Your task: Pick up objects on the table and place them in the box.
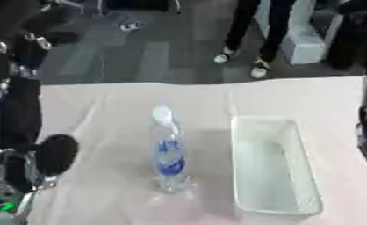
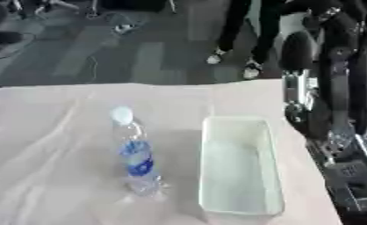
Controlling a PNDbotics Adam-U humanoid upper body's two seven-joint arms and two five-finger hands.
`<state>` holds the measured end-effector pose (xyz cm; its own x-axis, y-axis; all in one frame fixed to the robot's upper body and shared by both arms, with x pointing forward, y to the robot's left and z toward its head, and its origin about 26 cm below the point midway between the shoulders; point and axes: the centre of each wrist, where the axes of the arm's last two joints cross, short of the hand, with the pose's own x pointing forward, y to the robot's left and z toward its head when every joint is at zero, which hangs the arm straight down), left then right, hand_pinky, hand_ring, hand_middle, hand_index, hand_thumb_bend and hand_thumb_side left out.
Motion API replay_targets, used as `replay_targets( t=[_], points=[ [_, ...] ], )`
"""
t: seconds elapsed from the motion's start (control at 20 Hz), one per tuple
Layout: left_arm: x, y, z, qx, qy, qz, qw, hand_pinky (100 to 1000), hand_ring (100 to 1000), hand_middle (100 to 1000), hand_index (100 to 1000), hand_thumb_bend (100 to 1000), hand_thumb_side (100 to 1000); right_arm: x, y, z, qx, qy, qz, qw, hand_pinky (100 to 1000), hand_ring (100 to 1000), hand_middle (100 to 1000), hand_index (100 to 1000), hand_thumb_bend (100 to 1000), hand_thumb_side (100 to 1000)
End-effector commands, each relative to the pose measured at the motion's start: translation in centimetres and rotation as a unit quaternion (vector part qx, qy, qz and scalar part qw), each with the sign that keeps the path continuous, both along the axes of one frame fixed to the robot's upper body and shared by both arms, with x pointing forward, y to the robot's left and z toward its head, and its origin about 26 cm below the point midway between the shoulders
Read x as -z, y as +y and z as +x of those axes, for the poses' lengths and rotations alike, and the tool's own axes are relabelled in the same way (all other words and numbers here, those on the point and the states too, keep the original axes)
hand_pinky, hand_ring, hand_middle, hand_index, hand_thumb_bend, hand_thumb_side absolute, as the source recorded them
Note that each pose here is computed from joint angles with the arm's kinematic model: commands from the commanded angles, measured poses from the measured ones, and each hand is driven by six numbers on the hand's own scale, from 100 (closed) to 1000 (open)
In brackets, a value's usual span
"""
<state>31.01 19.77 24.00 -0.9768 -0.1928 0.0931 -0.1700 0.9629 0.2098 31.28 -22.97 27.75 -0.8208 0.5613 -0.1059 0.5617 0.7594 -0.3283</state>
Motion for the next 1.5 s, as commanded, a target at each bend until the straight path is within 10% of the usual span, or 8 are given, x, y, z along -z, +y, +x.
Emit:
replay_targets(
  t=[0.05, 0.8, 0.95, 1.5],
  points=[
    [-0.3, -0.1, -0.2, -0.002, -0.026, -0.021, 0.999, 760, 877, 1000, 958, 400, 853, -0.8, 0.2, -0.2, -0.007, -0.018, 0.009, 1.0, 645, 817, 887, 900, 100, 1000],
    [0.0, -0.9, -0.2, 0.004, -0.016, -0.023, 1.0, 747, 871, 1000, 960, 434, 829, -0.8, 0.7, -0.2, -0.005, -0.017, -0.005, 1.0, 606, 792, 878, 884, 100, 1000],
    [0.0, -0.9, -0.3, 0.006, -0.008, -0.017, 1.0, 719, 860, 989, 964, 588, 706, -0.8, 0.6, -0.2, -0.001, -0.016, -0.008, 1.0, 594, 785, 873, 878, 100, 1000],
    [0.7, -0.5, 1.2, 0.141, 0.211, 0.003, 0.967, 638, 861, 867, 1000, 911, 472, -0.1, 0.6, -0.2, 0.006, 0.006, -0.017, 1.0, 564, 763, 864, 858, 100, 1000]
  ],
)
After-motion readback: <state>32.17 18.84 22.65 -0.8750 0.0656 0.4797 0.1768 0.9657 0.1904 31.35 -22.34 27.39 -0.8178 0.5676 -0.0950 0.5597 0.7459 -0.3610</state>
